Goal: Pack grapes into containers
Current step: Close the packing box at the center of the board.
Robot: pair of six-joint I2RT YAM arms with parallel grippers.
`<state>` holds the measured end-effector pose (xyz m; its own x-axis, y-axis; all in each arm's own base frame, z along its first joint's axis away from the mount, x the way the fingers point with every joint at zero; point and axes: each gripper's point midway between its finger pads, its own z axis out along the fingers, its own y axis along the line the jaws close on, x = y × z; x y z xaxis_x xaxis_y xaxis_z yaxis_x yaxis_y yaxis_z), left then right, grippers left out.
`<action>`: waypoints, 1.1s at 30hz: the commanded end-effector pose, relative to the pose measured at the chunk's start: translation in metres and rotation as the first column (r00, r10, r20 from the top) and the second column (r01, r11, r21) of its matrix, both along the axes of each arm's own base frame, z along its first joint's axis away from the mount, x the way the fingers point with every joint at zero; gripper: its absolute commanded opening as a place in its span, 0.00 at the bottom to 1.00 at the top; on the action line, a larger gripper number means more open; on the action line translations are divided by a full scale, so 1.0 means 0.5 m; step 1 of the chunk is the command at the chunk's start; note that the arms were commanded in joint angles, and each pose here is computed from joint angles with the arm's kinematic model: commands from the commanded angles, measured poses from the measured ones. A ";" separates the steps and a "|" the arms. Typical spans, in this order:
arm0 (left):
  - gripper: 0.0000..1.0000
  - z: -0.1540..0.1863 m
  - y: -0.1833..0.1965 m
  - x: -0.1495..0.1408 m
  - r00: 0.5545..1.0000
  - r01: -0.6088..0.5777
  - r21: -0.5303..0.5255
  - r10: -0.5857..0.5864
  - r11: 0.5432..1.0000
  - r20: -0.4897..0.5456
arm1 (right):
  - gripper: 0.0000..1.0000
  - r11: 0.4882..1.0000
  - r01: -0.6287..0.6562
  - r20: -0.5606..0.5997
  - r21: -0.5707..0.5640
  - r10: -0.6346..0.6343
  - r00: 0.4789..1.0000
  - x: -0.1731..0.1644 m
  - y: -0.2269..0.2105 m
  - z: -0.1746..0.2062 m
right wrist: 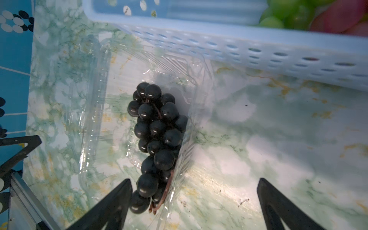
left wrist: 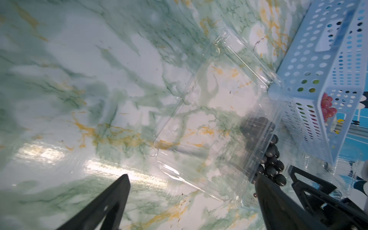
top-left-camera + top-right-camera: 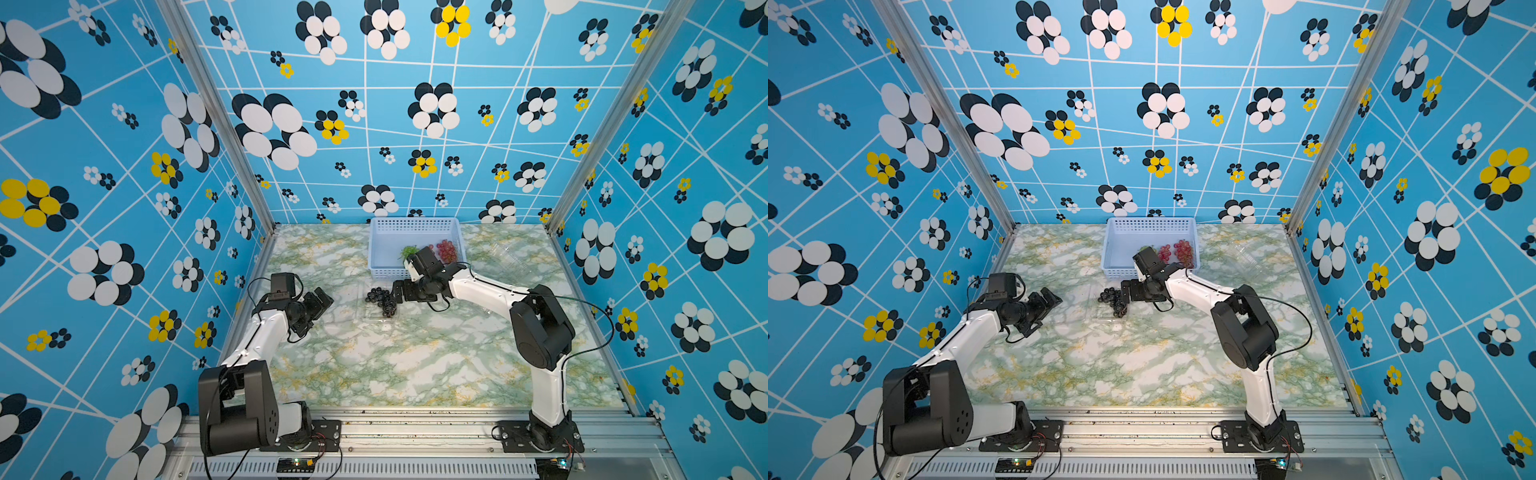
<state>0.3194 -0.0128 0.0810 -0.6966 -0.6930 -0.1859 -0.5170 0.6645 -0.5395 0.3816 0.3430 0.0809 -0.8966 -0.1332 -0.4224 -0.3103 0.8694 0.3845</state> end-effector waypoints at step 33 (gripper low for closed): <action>0.99 -0.087 -0.037 0.176 0.960 0.255 0.035 -0.257 0.966 0.112 | 0.99 0.983 -0.123 -0.033 0.137 0.129 0.991 -0.026 0.059 0.000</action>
<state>0.4063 -0.0195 0.0451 -0.8004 -0.5196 -0.2990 -0.3060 0.7829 -0.5416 0.3747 0.3716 0.0970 -0.8837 -0.1646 -0.4382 -0.3948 0.7649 0.5089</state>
